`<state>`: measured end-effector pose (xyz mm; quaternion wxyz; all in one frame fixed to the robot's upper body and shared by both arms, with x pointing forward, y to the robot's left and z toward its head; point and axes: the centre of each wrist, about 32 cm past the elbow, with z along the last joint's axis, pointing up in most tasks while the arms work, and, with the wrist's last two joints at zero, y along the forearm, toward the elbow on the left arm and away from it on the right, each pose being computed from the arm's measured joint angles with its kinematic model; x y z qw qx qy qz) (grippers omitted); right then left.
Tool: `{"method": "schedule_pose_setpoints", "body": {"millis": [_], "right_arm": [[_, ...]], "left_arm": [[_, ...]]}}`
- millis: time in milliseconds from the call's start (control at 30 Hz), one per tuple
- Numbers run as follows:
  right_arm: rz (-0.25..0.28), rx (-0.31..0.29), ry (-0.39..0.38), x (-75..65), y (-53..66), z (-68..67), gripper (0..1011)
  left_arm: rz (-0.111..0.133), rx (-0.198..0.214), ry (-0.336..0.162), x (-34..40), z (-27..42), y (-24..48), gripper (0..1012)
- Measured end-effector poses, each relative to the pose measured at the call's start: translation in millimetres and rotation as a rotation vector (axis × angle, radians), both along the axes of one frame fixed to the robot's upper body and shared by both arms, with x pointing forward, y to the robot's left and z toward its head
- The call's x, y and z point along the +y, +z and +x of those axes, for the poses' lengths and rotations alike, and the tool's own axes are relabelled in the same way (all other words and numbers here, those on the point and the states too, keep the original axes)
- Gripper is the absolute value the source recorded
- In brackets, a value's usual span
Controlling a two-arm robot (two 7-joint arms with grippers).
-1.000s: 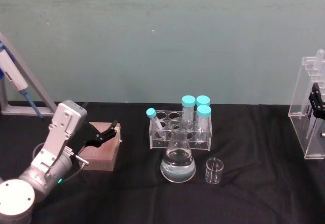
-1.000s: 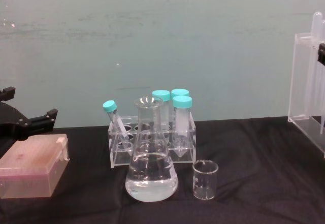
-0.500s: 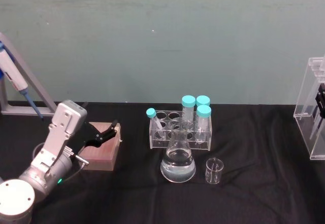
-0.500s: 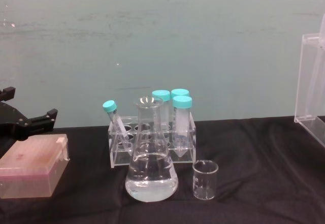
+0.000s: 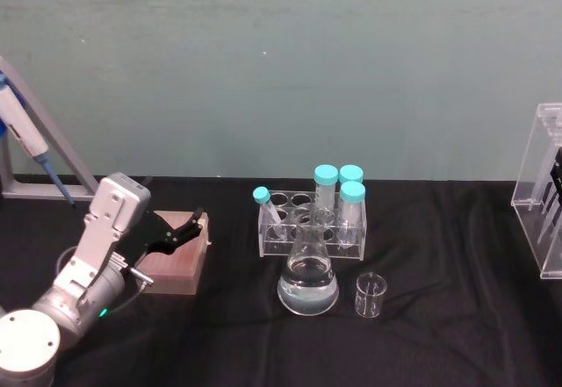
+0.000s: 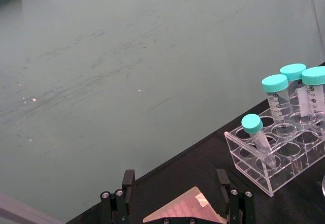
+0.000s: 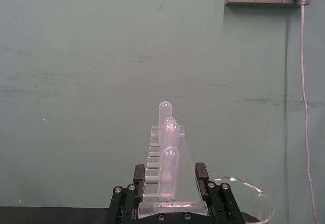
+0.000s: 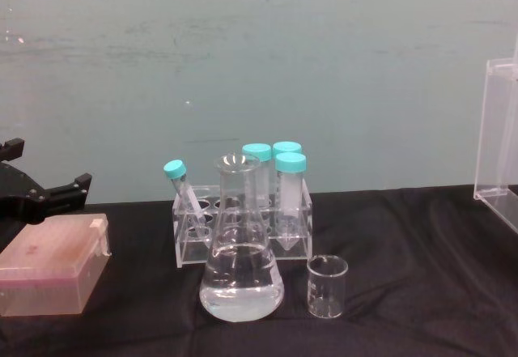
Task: Place the experimental apparatus aside using one hand.
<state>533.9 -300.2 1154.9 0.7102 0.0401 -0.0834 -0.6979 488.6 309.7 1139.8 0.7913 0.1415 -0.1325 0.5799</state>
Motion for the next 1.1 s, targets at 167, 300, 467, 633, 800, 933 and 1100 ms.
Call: {"method": "schedule_pose_setpoints", "body": {"millis": [167, 300, 467, 633, 800, 933, 1100], "right_arm": [[0.000, -0.001, -0.002, -2.5, -0.4, 1.5, 600], [0.002, 0.000, -0.002, -4.1, -1.0, 2.8, 599], [0.007, 0.005, 0.000, -5.8, -2.0, 4.3, 599], [0.008, 0.009, -0.001, -7.0, -2.9, 5.7, 600], [0.009, 0.011, -0.002, -8.0, -3.5, 7.2, 600], [0.010, 0.012, -0.003, -8.5, -3.9, 7.8, 600], [0.013, 0.014, -0.004, -8.8, -4.3, 8.7, 600]], "left_arm": [[0.000, 0.000, 0.000, 0.0, 0.0, 0.0, 1000], [0.000, 0.000, 0.000, 0.0, 0.0, 0.0, 1000], [0.000, 0.000, 0.000, 0.0, 0.0, 0.0, 1000], [0.000, 0.000, 0.000, 0.0, 0.0, 0.0, 1000], [0.000, 0.000, 0.000, 0.0, 0.0, 0.0, 1000], [0.000, 0.000, 0.000, 0.0, 0.0, 0.0, 1000], [0.000, 0.000, 0.000, 0.0, 0.0, 0.0, 1000]]}}
